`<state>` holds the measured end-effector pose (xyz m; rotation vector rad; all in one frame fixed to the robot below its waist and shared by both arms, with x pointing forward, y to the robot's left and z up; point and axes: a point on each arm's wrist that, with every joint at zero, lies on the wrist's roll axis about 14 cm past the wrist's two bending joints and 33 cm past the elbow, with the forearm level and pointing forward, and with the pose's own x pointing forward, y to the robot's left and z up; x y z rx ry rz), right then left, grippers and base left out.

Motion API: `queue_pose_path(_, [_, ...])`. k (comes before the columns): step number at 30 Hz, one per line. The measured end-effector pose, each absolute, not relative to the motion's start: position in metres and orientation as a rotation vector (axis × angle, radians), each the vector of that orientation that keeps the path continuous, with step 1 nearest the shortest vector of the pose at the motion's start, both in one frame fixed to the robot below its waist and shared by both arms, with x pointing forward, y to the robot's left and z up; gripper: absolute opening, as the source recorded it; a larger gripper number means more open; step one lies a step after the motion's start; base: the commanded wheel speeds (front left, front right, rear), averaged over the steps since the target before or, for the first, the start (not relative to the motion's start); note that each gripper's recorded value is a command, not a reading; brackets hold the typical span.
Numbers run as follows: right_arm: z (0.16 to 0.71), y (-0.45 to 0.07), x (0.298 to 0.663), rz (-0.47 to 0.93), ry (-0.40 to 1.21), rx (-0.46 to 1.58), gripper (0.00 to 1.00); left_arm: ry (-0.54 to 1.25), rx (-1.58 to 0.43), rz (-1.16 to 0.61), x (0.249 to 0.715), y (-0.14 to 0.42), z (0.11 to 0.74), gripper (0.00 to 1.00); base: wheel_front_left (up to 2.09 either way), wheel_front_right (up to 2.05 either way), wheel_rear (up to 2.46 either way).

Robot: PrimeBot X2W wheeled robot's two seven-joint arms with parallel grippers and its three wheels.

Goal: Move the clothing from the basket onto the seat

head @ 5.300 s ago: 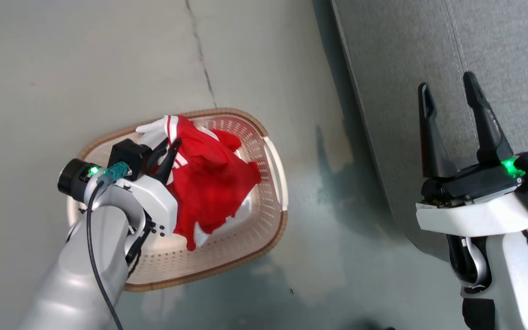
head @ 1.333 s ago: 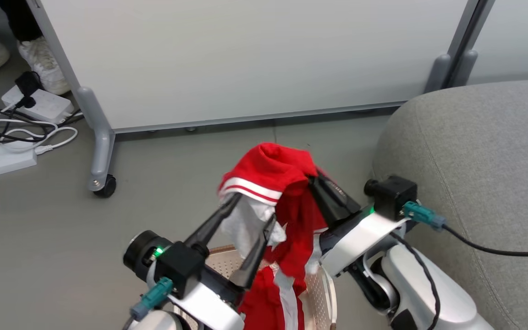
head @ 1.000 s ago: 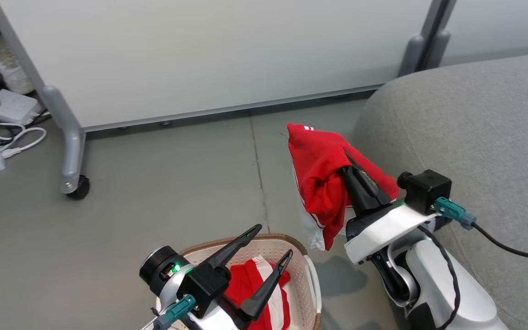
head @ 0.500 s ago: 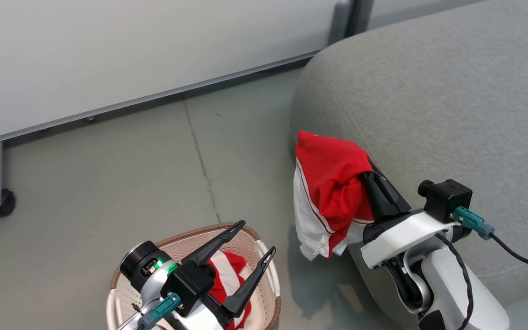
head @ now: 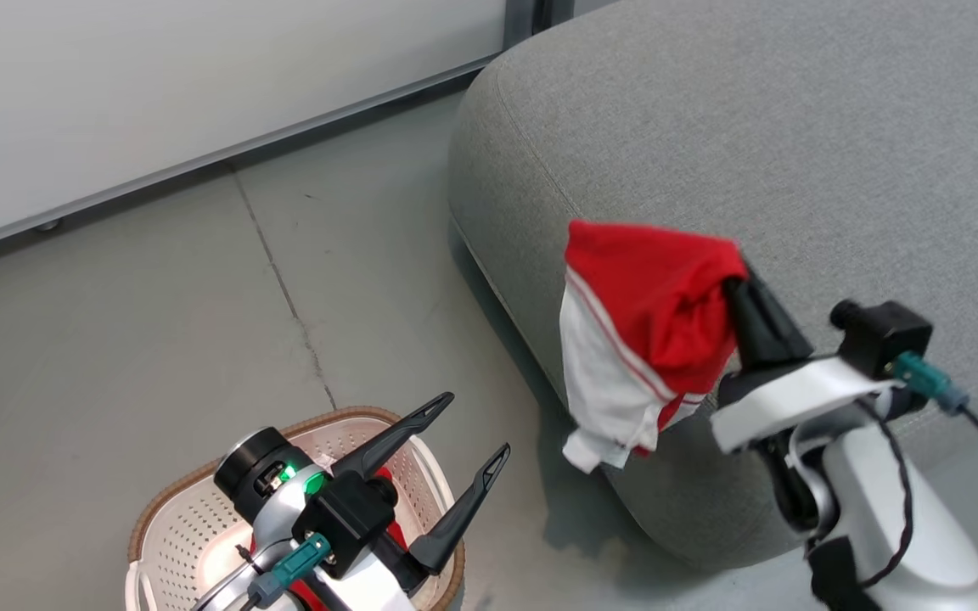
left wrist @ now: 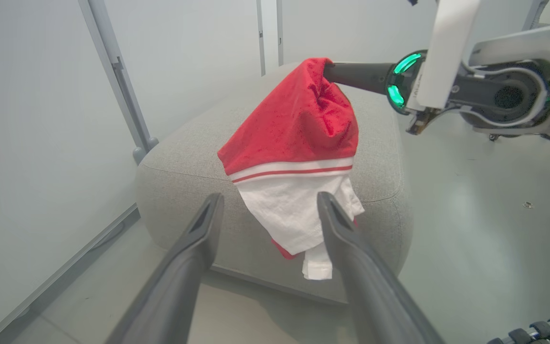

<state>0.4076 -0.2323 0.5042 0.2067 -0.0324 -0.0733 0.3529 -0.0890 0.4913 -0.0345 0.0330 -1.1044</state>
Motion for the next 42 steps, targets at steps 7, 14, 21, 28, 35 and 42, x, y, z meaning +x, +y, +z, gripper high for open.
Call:
queue_pose_path(7, [0.544,-0.293,0.435,-0.205,-0.133,0.104,0.00,-0.008,-0.051,-1.104,0.368,-0.089,0.500,1.00,0.00,0.00,0.00])
queue_pose_path(14, [0.593,-0.346,0.469,-0.297,-0.234,-0.014,0.00,-0.031,-0.042,-1.086,0.394,-0.080,0.497,1.00,0.00,0.00,0.00])
queue_pose_path(21, [0.580,-0.376,0.497,-0.370,-0.203,-0.033,0.00,-0.020,-0.038,-1.082,0.414,-0.070,0.479,1.00,0.00,0.00,0.00])
queue_pose_path(28, [0.498,-0.384,0.508,-0.432,-0.021,0.030,0.00,0.032,-0.051,-1.072,0.431,-0.060,0.448,1.00,0.00,0.00,0.00])
queue_pose_path(35, [0.447,-0.382,0.493,-0.458,0.109,0.034,0.30,0.043,-0.065,-1.059,0.439,-0.056,0.438,1.00,0.00,0.00,0.00])
queue_pose_path(42, [0.449,-0.384,0.472,-0.487,0.109,0.049,1.00,0.016,-0.064,-1.039,0.440,-0.054,0.452,1.00,0.00,0.00,0.00])
